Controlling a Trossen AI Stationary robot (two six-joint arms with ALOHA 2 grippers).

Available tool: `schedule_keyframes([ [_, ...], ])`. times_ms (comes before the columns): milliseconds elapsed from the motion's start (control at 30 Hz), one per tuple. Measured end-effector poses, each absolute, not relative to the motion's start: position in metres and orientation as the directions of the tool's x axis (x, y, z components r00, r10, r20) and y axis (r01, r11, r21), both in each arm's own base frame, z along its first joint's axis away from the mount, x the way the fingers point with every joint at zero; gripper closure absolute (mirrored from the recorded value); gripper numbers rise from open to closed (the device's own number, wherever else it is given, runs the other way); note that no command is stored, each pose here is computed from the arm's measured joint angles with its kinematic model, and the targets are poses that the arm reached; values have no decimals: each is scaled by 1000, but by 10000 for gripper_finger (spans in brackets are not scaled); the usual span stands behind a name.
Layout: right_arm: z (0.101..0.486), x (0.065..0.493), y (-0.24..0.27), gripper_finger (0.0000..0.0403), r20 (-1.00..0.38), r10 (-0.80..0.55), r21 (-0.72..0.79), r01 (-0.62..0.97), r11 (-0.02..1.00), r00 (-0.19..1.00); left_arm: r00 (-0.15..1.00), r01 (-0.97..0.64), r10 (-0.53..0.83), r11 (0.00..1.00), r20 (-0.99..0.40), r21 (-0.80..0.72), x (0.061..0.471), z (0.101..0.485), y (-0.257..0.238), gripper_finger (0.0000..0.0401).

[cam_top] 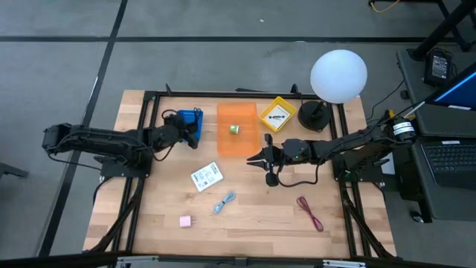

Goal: Pick and place items into bin
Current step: Put the black USB cable wire into the blue basket

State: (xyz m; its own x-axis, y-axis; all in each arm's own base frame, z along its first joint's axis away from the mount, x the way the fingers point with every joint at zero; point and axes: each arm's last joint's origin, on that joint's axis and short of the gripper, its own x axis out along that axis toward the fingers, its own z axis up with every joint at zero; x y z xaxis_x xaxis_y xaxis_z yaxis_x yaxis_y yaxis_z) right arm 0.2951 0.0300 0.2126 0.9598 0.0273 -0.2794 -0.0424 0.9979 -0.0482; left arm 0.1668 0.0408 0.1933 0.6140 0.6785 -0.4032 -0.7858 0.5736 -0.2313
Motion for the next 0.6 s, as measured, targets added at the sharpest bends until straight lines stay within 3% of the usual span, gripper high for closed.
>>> schedule_keyframes([
  [200,213,295,30,368,-279,27,-46,-42,998,960,610,-785,615,553,-500,-278,165,207,56,366],
  [367,213,295,30,368,-280,27,-23,-35,999,960,515,-842,624,498,-587,-210,160,227,66,366],
  [600,213,295,30,368,-279,27,-23,-35,999,960,459,-847,518,500,-722,-179,165,235,77,366],
])
